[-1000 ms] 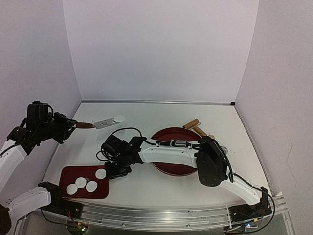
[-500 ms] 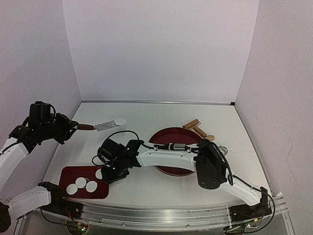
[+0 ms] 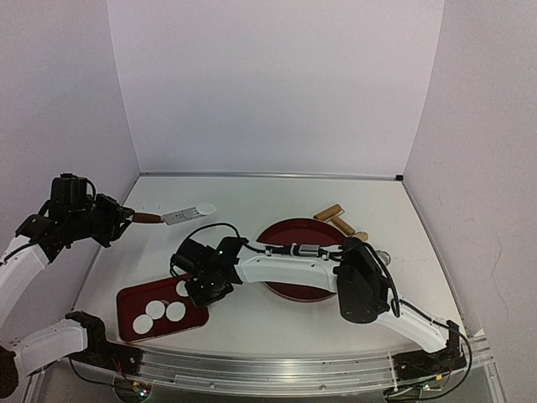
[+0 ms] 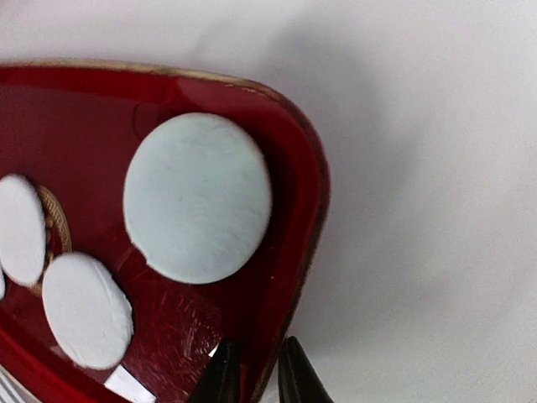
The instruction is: Roll out the dumpling wrappers from the dough
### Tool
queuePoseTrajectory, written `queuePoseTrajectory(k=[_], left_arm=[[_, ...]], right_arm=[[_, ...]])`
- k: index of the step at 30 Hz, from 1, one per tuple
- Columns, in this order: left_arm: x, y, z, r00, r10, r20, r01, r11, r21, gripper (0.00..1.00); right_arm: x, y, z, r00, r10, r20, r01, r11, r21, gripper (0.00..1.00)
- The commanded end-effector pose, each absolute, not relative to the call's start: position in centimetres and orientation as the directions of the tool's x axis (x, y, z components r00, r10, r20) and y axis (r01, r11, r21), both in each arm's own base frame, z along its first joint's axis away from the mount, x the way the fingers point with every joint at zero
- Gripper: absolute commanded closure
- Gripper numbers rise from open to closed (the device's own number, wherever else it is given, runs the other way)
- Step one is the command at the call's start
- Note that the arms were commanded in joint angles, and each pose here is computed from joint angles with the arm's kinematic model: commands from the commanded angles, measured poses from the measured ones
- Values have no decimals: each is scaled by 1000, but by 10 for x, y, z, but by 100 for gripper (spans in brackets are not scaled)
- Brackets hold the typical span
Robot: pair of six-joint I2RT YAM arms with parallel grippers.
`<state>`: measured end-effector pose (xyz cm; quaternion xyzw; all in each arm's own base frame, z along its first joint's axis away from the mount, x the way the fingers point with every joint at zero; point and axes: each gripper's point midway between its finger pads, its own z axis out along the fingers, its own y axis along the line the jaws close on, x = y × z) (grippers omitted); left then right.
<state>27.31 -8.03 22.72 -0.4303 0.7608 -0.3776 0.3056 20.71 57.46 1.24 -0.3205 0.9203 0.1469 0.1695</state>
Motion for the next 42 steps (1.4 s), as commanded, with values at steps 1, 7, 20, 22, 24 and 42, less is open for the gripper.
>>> queuePoseTrajectory(k=[1,7,20,22,24,42], left_arm=[[278,-79,270,-415,-893,-176,-325,326,-888,100],[277,-78,272,-414,-893,-176,-327,326,-887,100],[257,-85,258,-492,-851,-185,-330,379,-865,100],[253,-83,248,-504,-839,-203,-344,411,-844,100],[247,-76,237,-498,-835,-235,-367,448,-815,100],[228,-44,222,-532,-718,-448,-402,680,-613,100]], right_arm=[[261,529,18,-787,-456,-416,-518,854,44,90],[299,502,24,-826,-366,-429,-418,908,30,100],[352,476,25,-890,-195,-413,-260,960,107,99],[355,475,28,-891,-193,-410,-263,957,119,90],[358,480,36,-886,-207,-416,-291,945,149,79],[358,495,122,-739,-360,-569,-539,823,179,28]])
